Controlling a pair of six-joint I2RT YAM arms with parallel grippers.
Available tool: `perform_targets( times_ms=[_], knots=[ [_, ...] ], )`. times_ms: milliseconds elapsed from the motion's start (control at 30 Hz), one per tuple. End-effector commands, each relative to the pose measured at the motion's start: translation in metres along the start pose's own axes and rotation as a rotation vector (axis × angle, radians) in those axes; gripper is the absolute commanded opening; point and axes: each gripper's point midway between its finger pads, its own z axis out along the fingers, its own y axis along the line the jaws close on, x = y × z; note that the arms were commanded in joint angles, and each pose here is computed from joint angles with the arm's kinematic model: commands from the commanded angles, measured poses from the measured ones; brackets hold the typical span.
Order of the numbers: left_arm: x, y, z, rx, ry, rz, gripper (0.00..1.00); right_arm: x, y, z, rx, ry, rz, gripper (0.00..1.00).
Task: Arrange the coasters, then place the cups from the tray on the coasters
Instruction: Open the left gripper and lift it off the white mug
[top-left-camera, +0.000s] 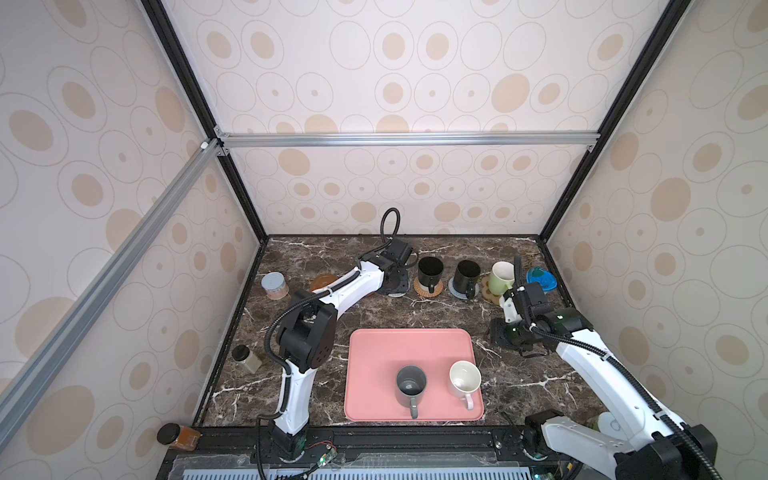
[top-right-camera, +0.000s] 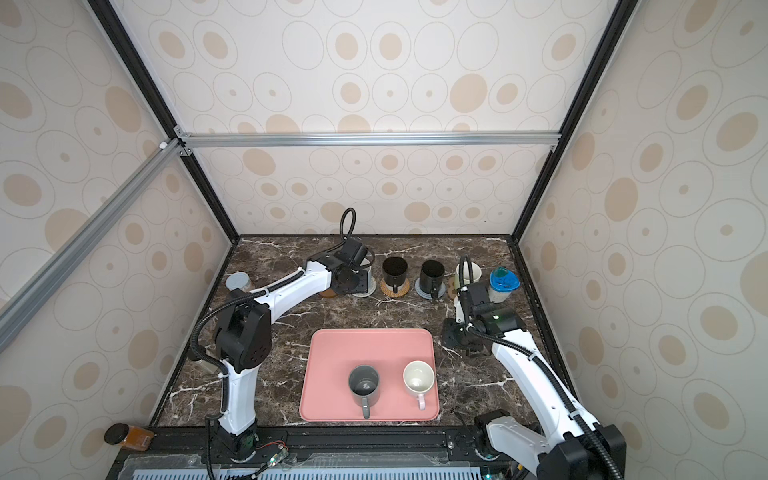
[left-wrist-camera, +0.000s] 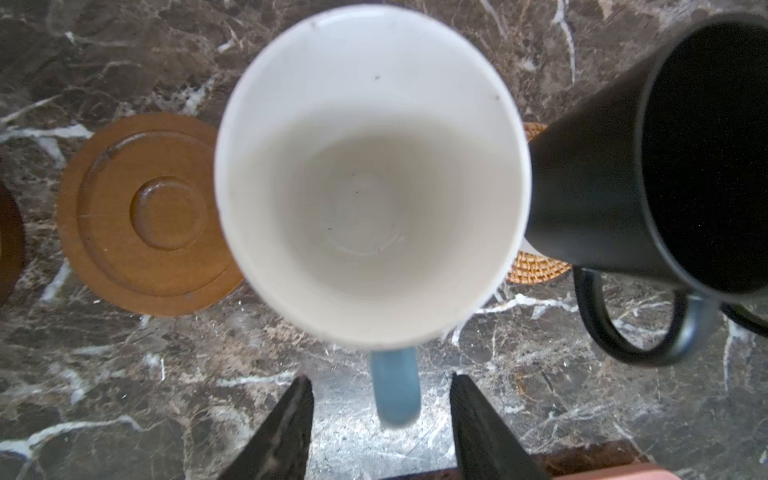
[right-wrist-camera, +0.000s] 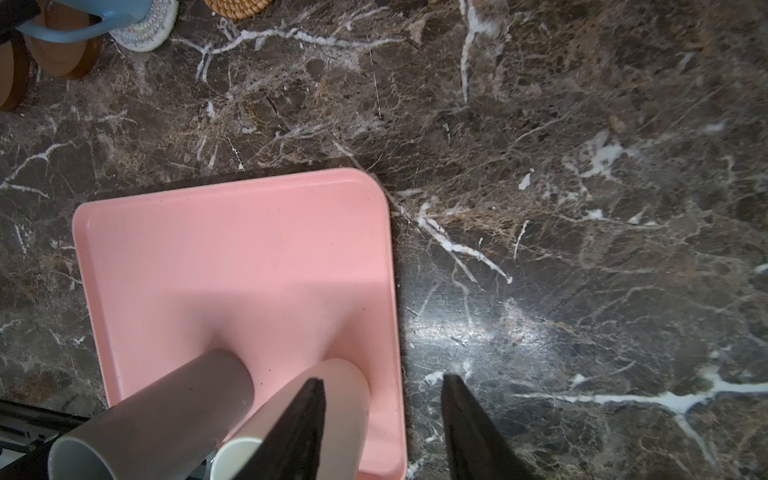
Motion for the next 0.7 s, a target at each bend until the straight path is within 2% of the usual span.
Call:
perform_targets(
  times_ms=[0, 400, 667],
  knots=[
    [-0.001, -0.008, -0.028, 0.029, -0.052, -0.001, 0.56, 0.003, -0.002, -0.002, 0.013, 0.002, -0.013, 0.50],
    [0.028, -0.013, -0.091, 0.057, -0.084, 0.025, 0.58, -0.002, 0.001, -0.001, 0.009, 0.008, -0.035, 0.50],
    [0.073, -0.019, -0.154, 0.104, -0.086, 0.049, 0.59, -0.007, 0.002, 0.001, 0.008, -0.001, -0.060, 0.50]
  ],
)
